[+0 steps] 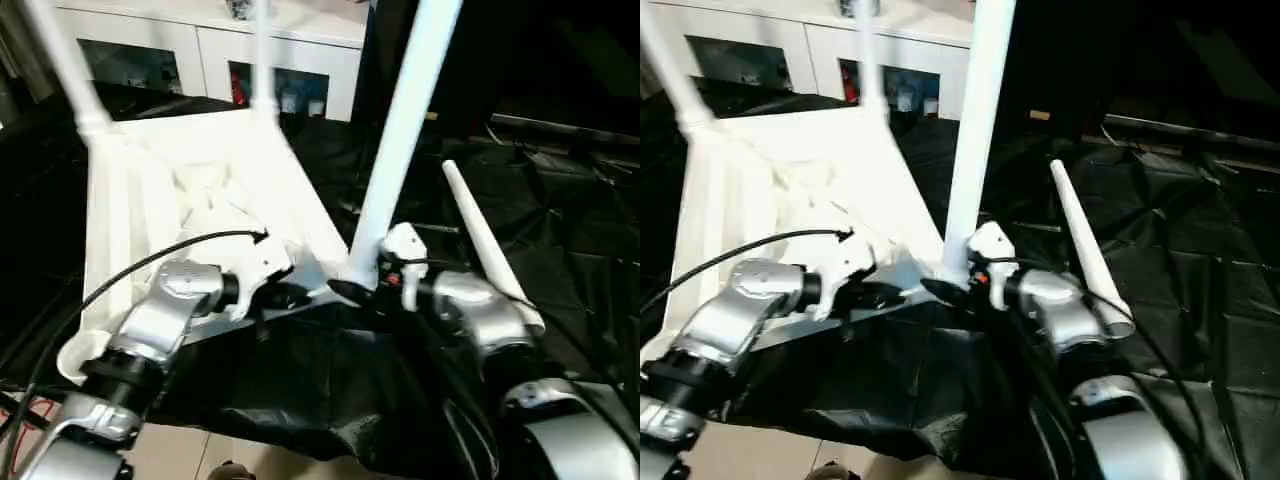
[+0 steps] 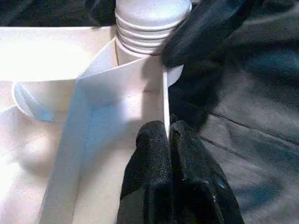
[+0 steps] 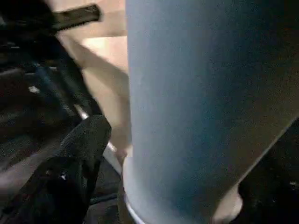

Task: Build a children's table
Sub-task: Rotate leg to tighten

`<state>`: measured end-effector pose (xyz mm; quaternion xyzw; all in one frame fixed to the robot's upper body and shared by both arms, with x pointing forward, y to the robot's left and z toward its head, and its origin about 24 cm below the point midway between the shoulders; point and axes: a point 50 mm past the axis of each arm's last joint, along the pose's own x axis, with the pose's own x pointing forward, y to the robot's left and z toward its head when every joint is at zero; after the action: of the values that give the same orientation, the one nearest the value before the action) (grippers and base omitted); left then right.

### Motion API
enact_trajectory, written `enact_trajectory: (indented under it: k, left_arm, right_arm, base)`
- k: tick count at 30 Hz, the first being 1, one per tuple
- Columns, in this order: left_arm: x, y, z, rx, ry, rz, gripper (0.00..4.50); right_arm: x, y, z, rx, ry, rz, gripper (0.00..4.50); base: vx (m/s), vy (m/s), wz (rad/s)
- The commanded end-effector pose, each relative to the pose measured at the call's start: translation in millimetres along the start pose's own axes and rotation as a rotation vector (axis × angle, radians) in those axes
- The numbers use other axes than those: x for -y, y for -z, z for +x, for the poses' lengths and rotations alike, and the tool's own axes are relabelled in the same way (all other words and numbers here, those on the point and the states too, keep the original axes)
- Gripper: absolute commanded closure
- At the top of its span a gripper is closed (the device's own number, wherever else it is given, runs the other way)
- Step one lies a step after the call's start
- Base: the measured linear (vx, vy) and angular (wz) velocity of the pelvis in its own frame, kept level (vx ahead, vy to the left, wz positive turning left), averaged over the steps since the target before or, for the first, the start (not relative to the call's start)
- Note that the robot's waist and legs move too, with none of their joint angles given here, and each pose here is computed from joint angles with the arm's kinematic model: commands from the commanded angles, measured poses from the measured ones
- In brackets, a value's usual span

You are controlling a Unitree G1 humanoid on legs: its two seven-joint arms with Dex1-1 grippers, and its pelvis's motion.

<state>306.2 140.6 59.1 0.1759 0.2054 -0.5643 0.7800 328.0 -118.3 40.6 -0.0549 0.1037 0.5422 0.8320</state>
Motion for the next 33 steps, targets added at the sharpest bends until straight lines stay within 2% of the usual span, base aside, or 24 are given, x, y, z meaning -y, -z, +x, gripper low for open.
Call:
enact_trajectory:
  k: [1, 3, 10, 11, 12, 15, 18, 22, 26, 29, 33]
  left_arm:
    - [6.1, -14.2, 3, 0.071, 0.062, 0.056, 4.50]
    - [6.6, -13.1, 0, 0.066, 0.079, 0.058, 4.50]
    - [6.7, -12.7, -1, 0.065, 0.084, 0.059, 4.50]
    - [6.7, -12.7, -1, 0.065, 0.084, 0.059, 4.50]
    - [6.7, -12.5, -2, 0.065, 0.086, 0.059, 4.50]
    - [5.7, -12.3, 1, 0.068, 0.061, 0.047, 4.50]
    - [4.4, -13.5, 4, 0.073, 0.037, 0.040, 4.50]
    - [1.9, -20.5, 14, 0.094, -0.019, 0.019, 4.50]
    - [-0.9, -27.5, 24, 0.098, -0.072, 0.007, 4.50]
    - [-5.4, -37.2, 39, 0.098, -0.156, -0.023, 4.50]
    - [-7.7, -50.2, 53, 0.118, -0.230, -0.064, 4.50]
  right_arm:
    - [-3.3, -1.8, -2.3, 0.009, -0.059, -0.003, 0.69]
    - [-4.9, -2.4, -3.9, 0.011, -0.092, -0.007, 0.88]
    - [-5.4, -2.8, -4.4, 0.013, -0.100, -0.009, 0.88]
    - [-5.4, -2.8, -4.4, 0.013, -0.100, -0.009, 1.06]
    - [-5.6, -3.1, -4.8, 0.015, -0.105, -0.009, 1.06]
    - [-11.2, 5.4, -0.2, 0.004, -0.102, 0.044, 1.34]
    - [-11.8, 7.8, 2.2, 0.012, -0.073, 0.069, 1.64]
    - [-10.2, 13.1, 13.6, 0.025, 0.057, 0.163, 1.87]
    - [-11.5, 15.4, 24.6, 0.013, 0.133, 0.188, 1.98]
    - [-12.8, 17.6, 40.4, -0.017, 0.240, 0.223, 2.06]
    - [-9.2, 13.6, 53.3, -0.021, 0.394, 0.272, 2.10]
  base:
    - [0.000, 0.000, 0.00]
    - [0.000, 0.000, 0.00]
    - [0.000, 0.000, 0.00]
    - [0.000, 0.000, 0.00]
    - [0.000, 0.000, 0.00]
    - [0.000, 0.000, 0.00]
    - [0.000, 0.000, 0.00]
    - [0.000, 0.000, 0.00]
    - [0.000, 0.000, 0.00]
    - [0.000, 0.000, 0.00]
    - [0.000, 0.000, 0.00]
